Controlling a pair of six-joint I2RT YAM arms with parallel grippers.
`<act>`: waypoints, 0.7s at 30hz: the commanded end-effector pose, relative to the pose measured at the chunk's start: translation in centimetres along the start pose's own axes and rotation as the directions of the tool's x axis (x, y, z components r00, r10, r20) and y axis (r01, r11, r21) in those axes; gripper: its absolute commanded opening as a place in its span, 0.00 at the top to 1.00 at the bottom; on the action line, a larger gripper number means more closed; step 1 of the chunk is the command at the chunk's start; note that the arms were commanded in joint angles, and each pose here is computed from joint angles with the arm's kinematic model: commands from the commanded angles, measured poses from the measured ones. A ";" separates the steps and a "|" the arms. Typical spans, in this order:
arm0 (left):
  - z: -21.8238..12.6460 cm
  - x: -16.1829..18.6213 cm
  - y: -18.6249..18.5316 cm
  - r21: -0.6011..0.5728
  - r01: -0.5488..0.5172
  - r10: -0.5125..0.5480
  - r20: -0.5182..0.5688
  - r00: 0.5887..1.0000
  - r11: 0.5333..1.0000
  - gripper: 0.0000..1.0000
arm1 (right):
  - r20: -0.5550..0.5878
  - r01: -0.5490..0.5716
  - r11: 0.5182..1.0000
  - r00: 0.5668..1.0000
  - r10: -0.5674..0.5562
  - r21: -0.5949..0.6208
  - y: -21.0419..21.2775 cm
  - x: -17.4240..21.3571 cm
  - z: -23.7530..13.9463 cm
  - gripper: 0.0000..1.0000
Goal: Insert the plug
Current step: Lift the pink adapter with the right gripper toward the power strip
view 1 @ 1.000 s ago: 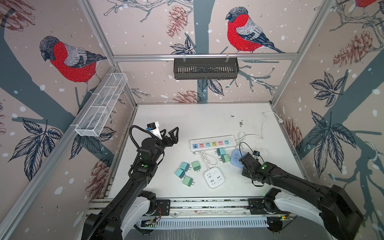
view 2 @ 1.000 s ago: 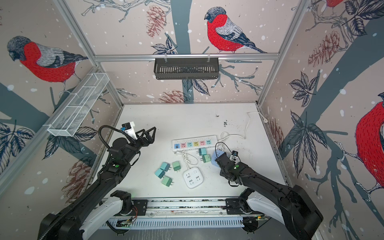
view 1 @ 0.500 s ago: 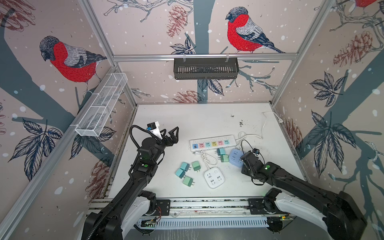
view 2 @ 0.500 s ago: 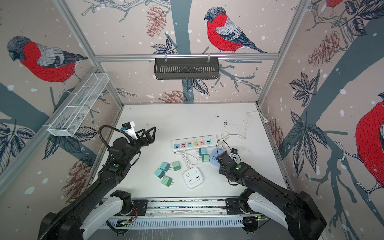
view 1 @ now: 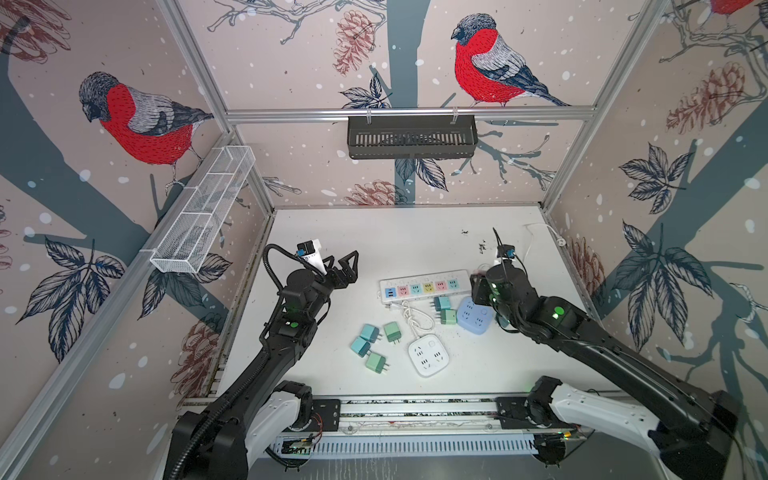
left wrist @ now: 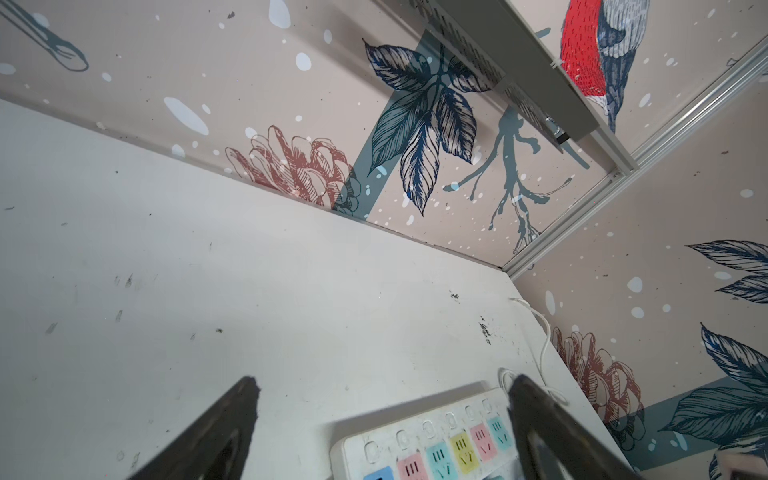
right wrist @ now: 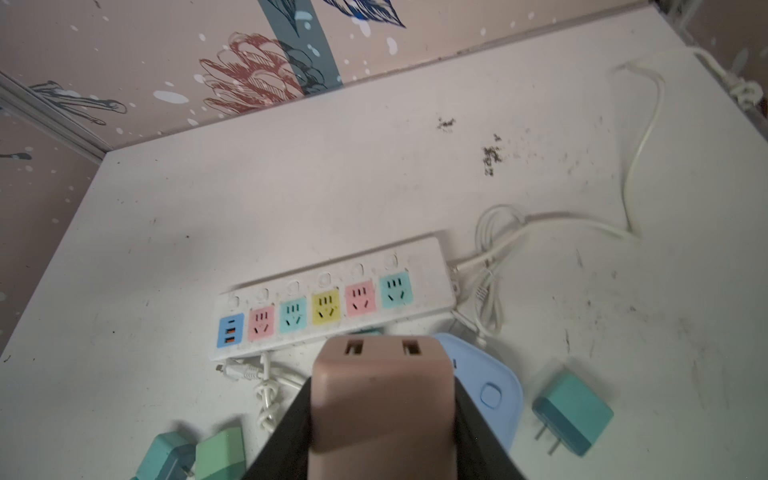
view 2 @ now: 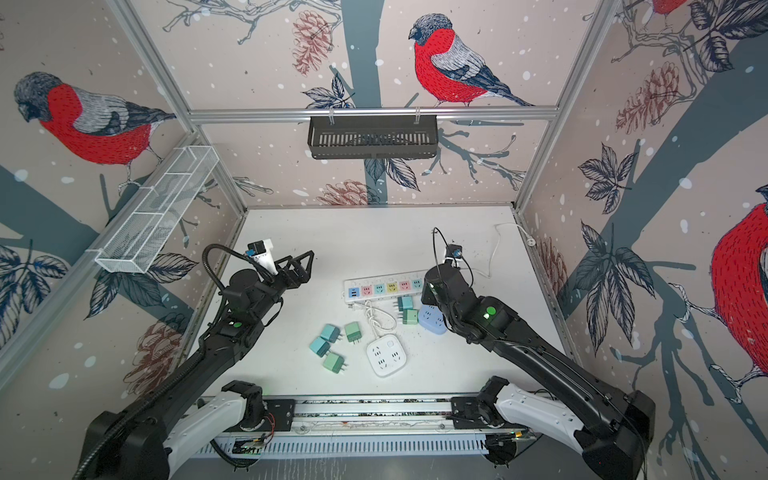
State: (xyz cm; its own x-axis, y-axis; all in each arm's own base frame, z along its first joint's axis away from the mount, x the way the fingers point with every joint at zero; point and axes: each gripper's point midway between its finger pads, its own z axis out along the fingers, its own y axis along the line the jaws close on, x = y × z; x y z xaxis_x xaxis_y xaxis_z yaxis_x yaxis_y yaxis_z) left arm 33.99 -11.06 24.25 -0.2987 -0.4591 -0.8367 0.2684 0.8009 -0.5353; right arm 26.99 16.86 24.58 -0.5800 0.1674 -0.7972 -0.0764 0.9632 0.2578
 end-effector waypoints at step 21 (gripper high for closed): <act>-2.7 -1.0 -5.0 0.155 -0.141 0.128 0.092 0.987 0.978 0.14 | 0.306 0.465 0.861 0.805 -0.508 0.205 5.5 -1.3 4.9 1.00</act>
State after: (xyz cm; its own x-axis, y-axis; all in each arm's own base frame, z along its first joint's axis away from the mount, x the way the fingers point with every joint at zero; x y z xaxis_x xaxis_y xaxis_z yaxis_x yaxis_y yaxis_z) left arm 30.60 -13.35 26.49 -0.2371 -0.3909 -0.8894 0.4144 0.7874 -0.4565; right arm 30.80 24.26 23.42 -0.2195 -0.2871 -0.9324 -0.2572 0.9389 -0.2286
